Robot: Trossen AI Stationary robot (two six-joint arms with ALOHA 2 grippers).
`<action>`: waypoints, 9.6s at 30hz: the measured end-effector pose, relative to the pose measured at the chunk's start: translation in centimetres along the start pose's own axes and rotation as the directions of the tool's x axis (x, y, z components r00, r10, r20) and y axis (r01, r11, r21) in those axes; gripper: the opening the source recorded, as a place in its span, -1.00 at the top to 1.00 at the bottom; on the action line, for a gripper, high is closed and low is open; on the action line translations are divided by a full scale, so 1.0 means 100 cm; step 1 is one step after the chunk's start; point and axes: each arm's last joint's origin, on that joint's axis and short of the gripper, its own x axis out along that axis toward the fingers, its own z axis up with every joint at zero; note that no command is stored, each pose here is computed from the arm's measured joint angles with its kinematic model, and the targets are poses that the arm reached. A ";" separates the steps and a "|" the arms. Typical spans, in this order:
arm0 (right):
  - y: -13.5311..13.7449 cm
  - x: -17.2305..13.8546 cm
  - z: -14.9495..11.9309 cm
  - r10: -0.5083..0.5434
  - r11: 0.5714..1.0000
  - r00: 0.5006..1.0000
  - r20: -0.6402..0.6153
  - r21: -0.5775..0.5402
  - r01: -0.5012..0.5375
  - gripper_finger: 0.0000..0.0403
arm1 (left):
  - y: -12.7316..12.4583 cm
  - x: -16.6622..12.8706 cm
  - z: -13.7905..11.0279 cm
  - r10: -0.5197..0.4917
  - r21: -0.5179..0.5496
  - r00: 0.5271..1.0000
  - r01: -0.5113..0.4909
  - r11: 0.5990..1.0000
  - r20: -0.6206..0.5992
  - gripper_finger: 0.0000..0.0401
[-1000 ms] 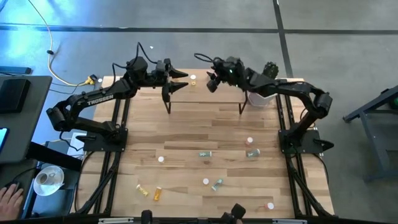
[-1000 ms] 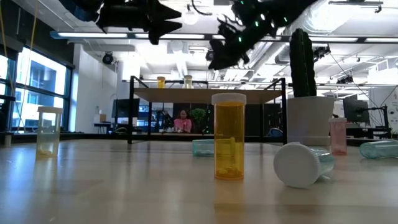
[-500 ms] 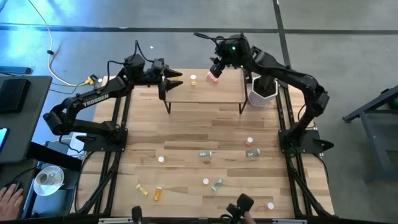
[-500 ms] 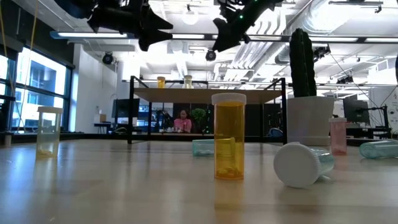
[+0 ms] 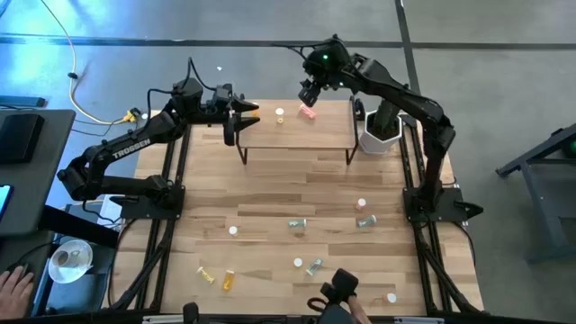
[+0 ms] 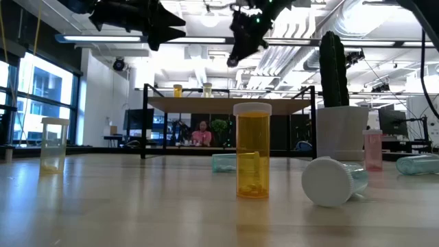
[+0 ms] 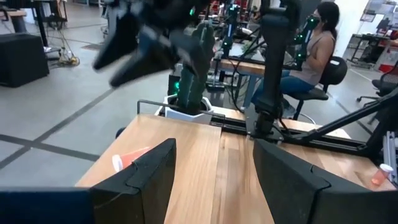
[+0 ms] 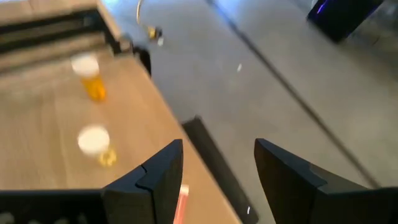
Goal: Pick and place medicine bottles onto shelf by color
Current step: Put the top left pink pill bottle on the shelf
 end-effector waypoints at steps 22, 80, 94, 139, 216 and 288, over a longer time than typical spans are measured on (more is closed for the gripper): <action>0.008 0.084 -0.043 0.176 0.984 0.943 -0.281 0.072 -0.163 0.05 | 0.002 0.000 -0.002 0.051 0.026 0.999 -0.050 0.998 -0.013 -0.02; 0.000 0.065 -0.040 0.158 0.987 0.945 -0.287 0.014 -0.161 0.58 | 0.002 0.000 -0.002 0.049 0.025 0.999 -0.049 0.999 -0.019 -0.02; -0.001 -0.026 0.000 0.390 0.920 0.918 0.066 -0.071 -0.386 0.59 | -0.004 0.006 -0.020 0.015 0.093 1.000 -0.014 0.996 -0.004 -0.02; 0.090 -0.077 0.049 0.780 0.626 0.495 0.383 -0.460 -0.629 0.59 | -0.070 0.063 -0.003 -0.153 0.227 0.827 0.031 0.973 0.541 -0.02; 0.060 -0.053 -0.001 0.522 0.802 0.852 -0.037 -0.320 -0.505 0.10 | -0.057 0.080 -0.059 0.161 0.197 0.986 -0.148 0.969 -0.052 0.54; 0.113 -0.041 0.001 0.551 0.704 0.832 -0.063 -0.500 -0.504 0.46 | -0.078 0.086 -0.058 0.176 0.213 0.984 -0.171 0.962 -0.005 0.54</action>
